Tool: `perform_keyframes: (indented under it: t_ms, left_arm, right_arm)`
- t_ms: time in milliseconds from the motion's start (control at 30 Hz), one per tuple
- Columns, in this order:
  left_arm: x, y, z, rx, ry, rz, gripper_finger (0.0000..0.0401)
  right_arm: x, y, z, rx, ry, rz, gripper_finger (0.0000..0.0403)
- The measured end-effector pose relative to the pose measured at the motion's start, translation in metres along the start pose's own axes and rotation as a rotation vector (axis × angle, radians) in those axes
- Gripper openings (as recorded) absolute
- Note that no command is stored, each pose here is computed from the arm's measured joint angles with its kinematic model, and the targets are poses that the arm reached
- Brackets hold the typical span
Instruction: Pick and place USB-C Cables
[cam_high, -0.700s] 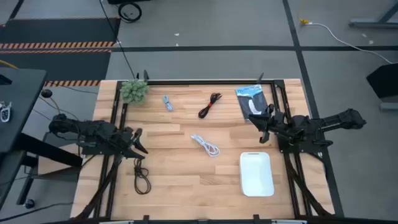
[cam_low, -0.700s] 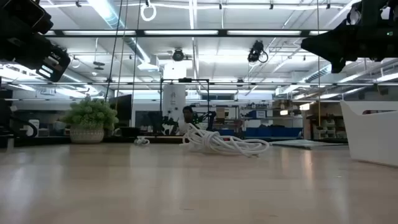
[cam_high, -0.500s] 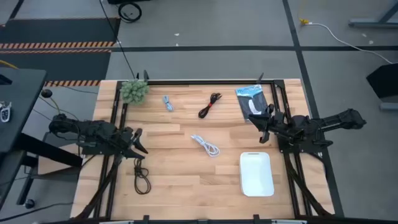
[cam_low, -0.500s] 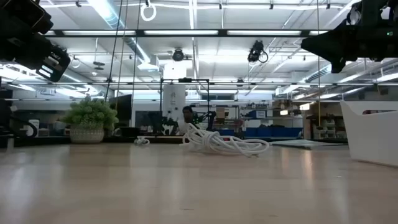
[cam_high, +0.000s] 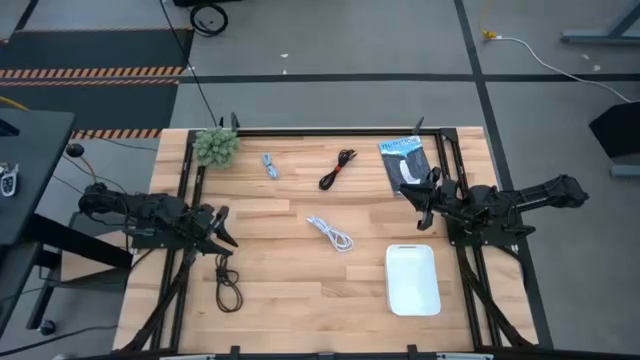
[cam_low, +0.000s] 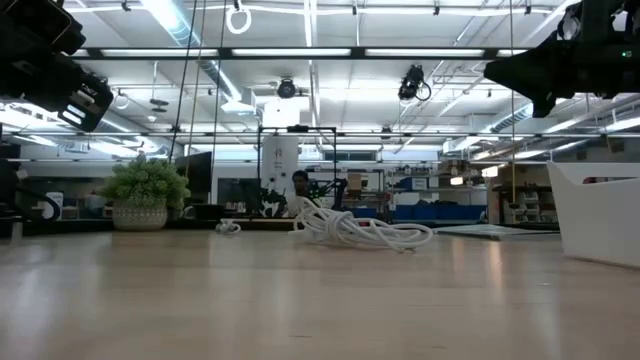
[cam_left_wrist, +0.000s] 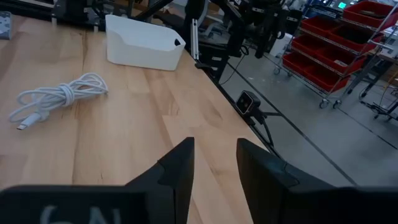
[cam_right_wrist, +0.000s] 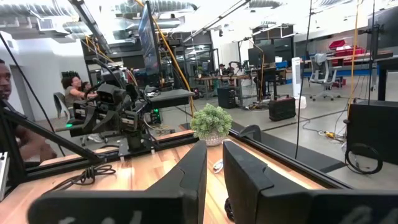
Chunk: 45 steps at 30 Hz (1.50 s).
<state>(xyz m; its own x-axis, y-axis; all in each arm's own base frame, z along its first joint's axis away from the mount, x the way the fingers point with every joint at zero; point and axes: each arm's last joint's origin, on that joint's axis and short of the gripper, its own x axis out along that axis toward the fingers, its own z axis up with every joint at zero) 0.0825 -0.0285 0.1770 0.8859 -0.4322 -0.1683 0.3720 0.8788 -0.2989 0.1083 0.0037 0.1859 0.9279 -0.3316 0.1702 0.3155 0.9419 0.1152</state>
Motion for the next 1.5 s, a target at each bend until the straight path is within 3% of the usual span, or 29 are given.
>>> perform_keyframes:
  t_ms: [1267,1500]
  left_arm:
    - [0.0000,0.0000,0.0000,0.001,0.000,0.000,0.0128]
    - [-0.0001,0.0008,0.0036,0.358,-0.039,0.052,0.0128]
  right_arm:
    - [0.0000,0.0000,0.0001,-0.012,-0.001,0.000,0.0059]
    - [0.0000,0.0000,0.0040,-0.183,-0.037,-0.004,0.0059]
